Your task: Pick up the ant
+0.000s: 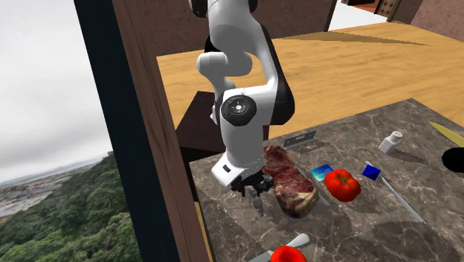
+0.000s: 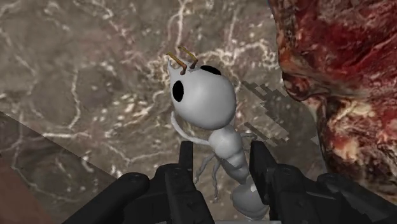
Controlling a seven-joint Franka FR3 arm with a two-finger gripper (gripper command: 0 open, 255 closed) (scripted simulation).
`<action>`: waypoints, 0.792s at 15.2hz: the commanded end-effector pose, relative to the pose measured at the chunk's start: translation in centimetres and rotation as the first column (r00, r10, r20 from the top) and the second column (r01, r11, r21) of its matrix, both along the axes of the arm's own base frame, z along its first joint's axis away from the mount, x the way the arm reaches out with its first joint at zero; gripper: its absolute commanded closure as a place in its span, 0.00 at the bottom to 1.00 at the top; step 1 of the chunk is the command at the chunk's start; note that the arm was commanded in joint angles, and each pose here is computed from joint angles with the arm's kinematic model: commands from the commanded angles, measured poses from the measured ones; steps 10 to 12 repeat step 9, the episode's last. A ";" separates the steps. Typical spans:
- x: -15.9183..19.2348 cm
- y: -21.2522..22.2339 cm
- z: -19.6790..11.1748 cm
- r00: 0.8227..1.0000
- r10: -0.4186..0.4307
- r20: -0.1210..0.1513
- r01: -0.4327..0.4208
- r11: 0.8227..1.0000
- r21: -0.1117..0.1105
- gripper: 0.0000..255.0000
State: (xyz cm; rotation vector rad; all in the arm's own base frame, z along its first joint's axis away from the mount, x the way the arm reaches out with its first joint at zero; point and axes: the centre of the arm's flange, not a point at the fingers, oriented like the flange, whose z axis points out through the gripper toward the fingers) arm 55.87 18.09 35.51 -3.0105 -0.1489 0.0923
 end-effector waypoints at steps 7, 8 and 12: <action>0.0 0.0 4.3 1.000 0.000 -0.001 0.000 1.000 0.000 1.00; 0.0 0.0 4.3 1.000 0.000 -0.001 0.000 1.000 0.000 1.00; 0.0 0.0 4.3 1.000 0.000 -0.001 0.000 1.000 0.000 1.00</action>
